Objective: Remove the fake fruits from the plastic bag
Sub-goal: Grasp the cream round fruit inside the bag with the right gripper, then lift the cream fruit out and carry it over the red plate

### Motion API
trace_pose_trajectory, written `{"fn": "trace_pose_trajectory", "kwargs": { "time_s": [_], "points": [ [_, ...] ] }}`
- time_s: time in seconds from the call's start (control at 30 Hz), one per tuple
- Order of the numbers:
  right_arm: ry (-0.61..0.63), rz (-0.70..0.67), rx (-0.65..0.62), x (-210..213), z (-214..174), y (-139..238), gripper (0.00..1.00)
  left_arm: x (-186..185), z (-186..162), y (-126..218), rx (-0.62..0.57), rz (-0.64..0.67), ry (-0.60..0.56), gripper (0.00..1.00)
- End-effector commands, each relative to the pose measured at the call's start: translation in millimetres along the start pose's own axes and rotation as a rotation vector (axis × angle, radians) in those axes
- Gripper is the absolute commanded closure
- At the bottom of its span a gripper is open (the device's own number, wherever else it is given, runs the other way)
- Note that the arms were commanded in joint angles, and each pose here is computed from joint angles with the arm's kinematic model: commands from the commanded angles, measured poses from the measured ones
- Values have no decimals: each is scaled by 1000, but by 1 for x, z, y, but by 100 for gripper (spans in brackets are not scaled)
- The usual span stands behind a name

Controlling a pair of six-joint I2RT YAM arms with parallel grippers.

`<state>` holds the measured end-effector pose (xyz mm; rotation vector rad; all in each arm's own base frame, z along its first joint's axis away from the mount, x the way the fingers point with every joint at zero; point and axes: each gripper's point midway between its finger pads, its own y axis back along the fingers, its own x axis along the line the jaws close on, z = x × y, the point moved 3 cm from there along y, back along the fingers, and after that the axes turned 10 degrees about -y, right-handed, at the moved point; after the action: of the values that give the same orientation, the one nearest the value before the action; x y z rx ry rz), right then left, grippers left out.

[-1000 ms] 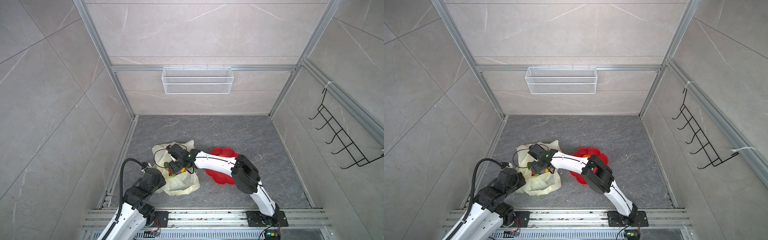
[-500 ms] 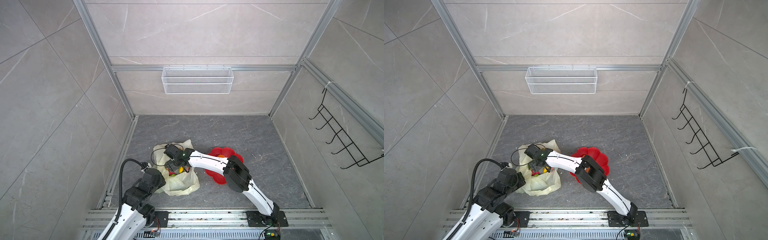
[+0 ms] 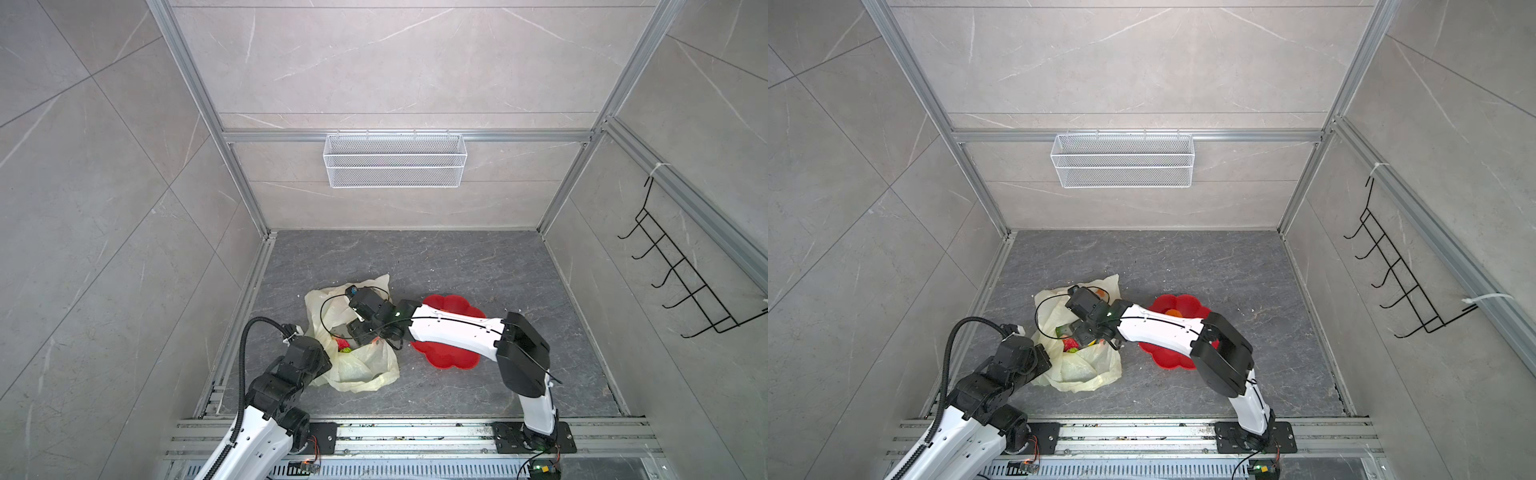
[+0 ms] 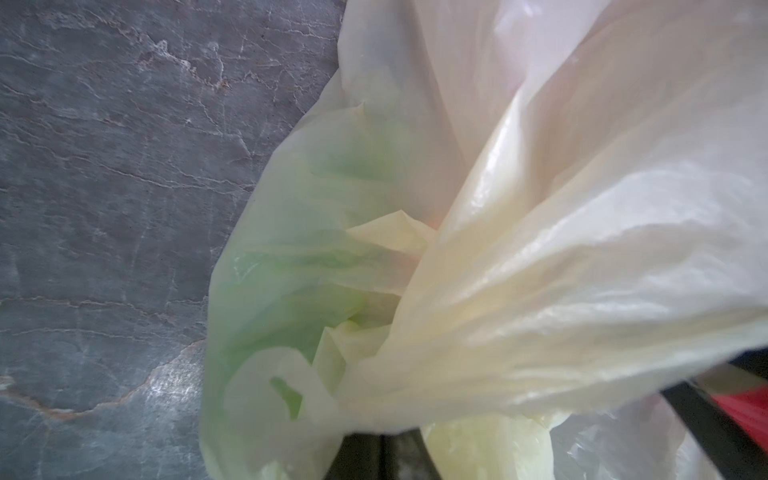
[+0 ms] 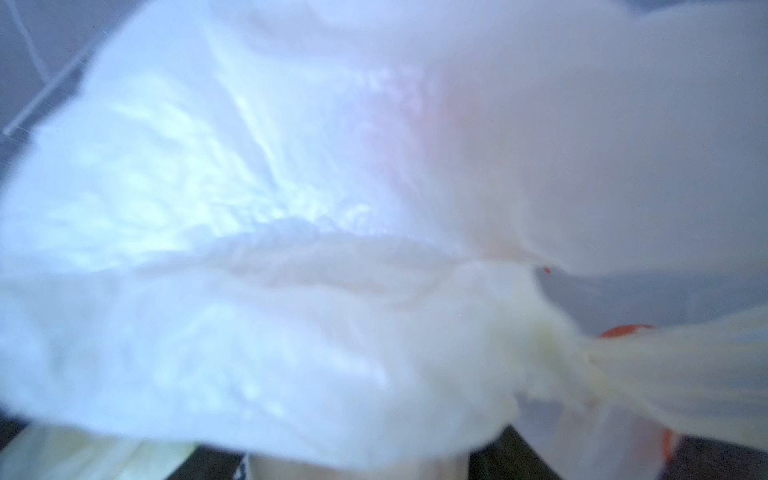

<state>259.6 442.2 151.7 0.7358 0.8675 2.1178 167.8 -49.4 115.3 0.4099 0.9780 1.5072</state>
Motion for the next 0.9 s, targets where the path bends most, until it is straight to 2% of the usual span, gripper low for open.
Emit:
{"fn": "trace_pose_trajectory", "kwargs": {
  "time_s": [0.0,0.5,0.67,0.87],
  "points": [
    [-16,68,-65,9,4,11,33,-1,1,-2,-3,3,-8,100],
    [8,278,-131,11,-29,63,34,-6,2,-5,7,-17,-5,100],
    [-4,256,-176,-6,-44,79,35,-9,4,-5,7,-18,-6,100],
    [-41,182,-286,-34,-53,103,37,-11,7,-5,10,-18,-8,100]
  ]
}}
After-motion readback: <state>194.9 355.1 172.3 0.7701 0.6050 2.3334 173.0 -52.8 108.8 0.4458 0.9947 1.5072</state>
